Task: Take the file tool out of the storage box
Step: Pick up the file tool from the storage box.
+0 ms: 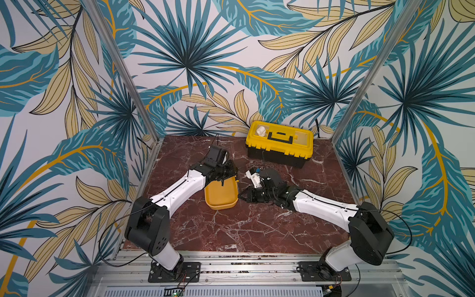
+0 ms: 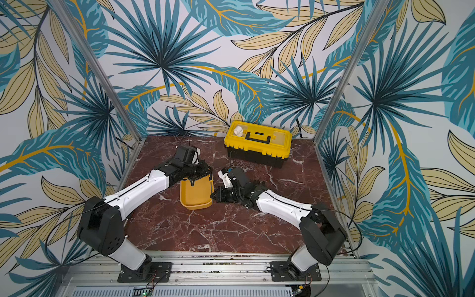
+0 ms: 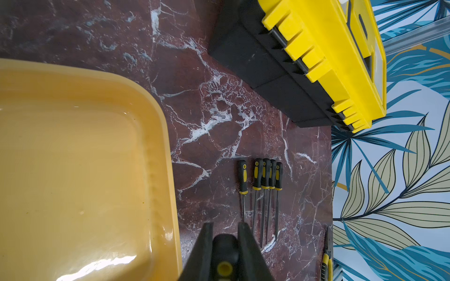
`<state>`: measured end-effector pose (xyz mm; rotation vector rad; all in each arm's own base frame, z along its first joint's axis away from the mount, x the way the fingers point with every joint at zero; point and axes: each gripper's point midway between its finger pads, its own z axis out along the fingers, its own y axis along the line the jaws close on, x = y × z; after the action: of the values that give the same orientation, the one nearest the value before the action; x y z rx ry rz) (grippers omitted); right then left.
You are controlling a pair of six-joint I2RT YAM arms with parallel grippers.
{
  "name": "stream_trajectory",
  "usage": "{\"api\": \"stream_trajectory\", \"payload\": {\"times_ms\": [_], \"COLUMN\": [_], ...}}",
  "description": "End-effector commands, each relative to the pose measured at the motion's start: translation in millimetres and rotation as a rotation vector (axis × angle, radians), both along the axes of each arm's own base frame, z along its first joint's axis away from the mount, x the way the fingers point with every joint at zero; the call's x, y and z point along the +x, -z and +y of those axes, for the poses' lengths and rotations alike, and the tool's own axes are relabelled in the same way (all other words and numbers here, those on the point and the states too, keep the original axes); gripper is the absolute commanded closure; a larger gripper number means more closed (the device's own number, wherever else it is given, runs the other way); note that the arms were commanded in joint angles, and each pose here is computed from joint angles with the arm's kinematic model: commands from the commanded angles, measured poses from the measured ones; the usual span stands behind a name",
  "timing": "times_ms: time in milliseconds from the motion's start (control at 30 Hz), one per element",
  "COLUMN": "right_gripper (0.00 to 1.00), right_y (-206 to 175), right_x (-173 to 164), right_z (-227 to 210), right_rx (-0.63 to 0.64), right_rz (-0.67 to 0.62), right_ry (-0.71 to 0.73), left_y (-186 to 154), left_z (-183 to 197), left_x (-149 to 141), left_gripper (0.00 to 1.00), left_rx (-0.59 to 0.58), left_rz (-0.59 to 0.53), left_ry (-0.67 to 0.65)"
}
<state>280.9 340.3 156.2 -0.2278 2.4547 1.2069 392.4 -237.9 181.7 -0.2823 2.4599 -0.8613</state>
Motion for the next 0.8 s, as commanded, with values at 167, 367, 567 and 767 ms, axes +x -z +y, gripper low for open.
{"api": "stream_trajectory", "payload": {"times_ms": [167,367,567,767], "right_gripper": [1.0,1.0,1.0,1.0], "right_y": [-2,11,43,73], "right_x": [5,10,13,14], "right_z": [-8,-28,-70,-99], "right_rx": [-0.051,-0.135,-0.371,-0.556], "right_rz": [-0.029,-0.022,0.005,0.03], "right_ry": [0.054,0.152,0.275,0.336], "left_y": [-17,-34,-47,-48], "left_z": [-3,0,15,32], "left_x": [9,9,-5,-23], "left_gripper": [0.6,0.29,0.0,0.0], "left_rx": [0.012,0.014,0.103,0.17], "left_rz": [-0.064,-0.099,-0.136,-0.149], "left_ry": [0.031,0.088,0.134,0.143]}}
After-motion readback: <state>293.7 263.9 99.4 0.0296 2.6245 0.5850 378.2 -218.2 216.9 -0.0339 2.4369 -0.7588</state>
